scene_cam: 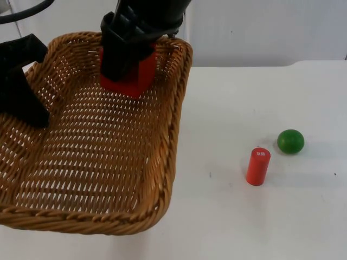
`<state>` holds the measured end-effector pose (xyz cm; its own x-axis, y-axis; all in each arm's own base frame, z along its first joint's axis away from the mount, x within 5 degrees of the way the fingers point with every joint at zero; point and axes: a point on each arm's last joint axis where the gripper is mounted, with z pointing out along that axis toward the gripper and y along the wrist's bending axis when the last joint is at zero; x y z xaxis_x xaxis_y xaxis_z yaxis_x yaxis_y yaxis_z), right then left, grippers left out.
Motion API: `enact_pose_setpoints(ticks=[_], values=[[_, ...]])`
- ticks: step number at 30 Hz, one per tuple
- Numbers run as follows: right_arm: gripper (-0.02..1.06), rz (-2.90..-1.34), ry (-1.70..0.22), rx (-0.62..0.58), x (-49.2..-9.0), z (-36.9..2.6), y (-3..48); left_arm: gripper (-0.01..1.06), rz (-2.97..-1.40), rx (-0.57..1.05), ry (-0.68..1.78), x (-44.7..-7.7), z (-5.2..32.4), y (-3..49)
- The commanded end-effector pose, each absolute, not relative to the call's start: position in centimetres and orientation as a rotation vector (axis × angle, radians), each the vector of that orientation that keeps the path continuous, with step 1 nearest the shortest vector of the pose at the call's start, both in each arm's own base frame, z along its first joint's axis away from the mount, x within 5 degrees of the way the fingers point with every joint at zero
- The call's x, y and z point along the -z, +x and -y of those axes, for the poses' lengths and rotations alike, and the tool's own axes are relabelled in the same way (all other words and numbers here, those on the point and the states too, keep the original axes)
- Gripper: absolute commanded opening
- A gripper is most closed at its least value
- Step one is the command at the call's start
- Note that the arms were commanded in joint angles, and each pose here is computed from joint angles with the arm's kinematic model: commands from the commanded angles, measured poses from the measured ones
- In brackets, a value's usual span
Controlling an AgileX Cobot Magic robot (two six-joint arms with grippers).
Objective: Pick up the basket with the left hand and place the object to the left of the red cylinder into the basket with the right hand.
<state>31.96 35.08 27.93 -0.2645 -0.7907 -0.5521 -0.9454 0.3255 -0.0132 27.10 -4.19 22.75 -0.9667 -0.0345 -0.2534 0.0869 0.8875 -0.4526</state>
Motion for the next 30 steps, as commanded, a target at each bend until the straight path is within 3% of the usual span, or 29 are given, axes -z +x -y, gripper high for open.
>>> enact_pose_setpoints(ticks=[1, 4, 5, 9, 12, 18, 30], values=[[0.09, -2.116, -1.531, -0.461, -28.0, -35.3, 31.8, 0.0, -2.78, 0.708, 0.031, -23.3, 4.3, 26.9], [0.32, -2.121, -1.536, -0.462, -28.0, -35.3, 31.8, 0.0, -2.78, 0.708, 0.031, -23.3, 4.3, 26.9], [0.32, -2.121, -1.536, -0.462, -28.0, -35.3, 31.8, 0.0, -2.78, 0.708, 0.031, -23.3, 4.3, 26.9], [0.53, -2.124, -1.539, -0.462, -28.0, -35.3, 31.8, 0.0, -2.78, 0.708, 0.031, -23.3, 4.3, 26.9], [0.6, -2.123, -1.54, -0.46, -28.0, -35.3, 31.8, 0.0, -2.78, 0.708, 0.031, -23.3, 4.3, 26.9], [0.67, -2.123, -1.54, -0.458, -28.0, -35.3, 31.8, 0.0, -2.78, 0.708, 0.031, -23.3, 4.3, 26.9], [0.67, -2.077, -1.521, -0.407, -30.6, -34.2, 31.4, 0.0, -2.78, 0.708, 0.031, -23.3, 4.3, 26.9]])
